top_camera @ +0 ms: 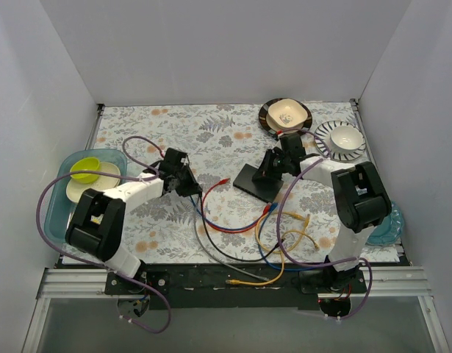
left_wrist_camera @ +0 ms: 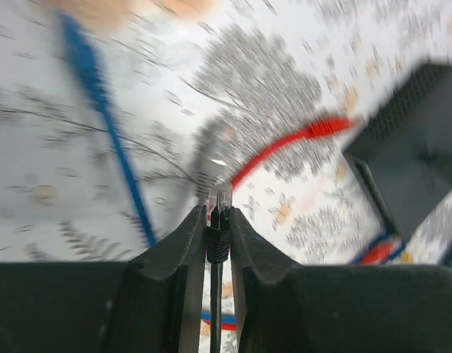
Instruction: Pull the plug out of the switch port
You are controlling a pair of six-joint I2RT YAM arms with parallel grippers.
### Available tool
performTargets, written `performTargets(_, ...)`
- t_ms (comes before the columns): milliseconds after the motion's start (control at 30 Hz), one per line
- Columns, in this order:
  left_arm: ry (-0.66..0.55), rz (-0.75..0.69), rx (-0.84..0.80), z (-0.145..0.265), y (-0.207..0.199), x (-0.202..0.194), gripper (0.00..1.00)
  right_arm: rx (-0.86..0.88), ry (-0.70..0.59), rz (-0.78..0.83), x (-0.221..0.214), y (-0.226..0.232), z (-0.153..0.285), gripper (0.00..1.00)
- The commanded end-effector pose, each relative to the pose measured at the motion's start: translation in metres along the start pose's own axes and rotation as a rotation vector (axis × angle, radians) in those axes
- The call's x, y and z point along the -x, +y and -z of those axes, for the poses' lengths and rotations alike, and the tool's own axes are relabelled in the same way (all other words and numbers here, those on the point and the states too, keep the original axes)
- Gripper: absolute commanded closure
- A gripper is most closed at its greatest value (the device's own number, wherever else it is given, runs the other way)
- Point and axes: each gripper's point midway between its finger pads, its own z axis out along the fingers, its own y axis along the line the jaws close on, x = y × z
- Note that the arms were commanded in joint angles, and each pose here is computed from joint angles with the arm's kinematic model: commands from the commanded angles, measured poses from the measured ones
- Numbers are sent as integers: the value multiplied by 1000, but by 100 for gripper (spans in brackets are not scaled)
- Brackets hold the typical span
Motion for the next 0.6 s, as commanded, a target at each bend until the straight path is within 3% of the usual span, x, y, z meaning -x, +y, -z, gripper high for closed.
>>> performTargets(0, -194, 129, 197, 27, 29, 46, 100, -131, -46, 59, 1, -8, 28, 77)
performTargets(33, -204, 128, 185, 29, 25, 49, 98, -147, -47, 68, 1, -6, 36, 73)
performTargets(133, -254, 127, 114, 38, 6, 64, 79, -199, -117, 120, 13, 6, 68, 62)
performTargets(267, -320, 152, 44, 54, -9, 76, 42, -253, -226, 145, 15, 9, 113, 56)
performTargets(433, -243, 233, 7, 48, -15, 60, 35, -306, -180, 151, -31, -19, 131, 58)
performTargets(567, -151, 41, -203, 58, -82, 22, 42, -308, -219, 176, -51, -26, 156, 62)
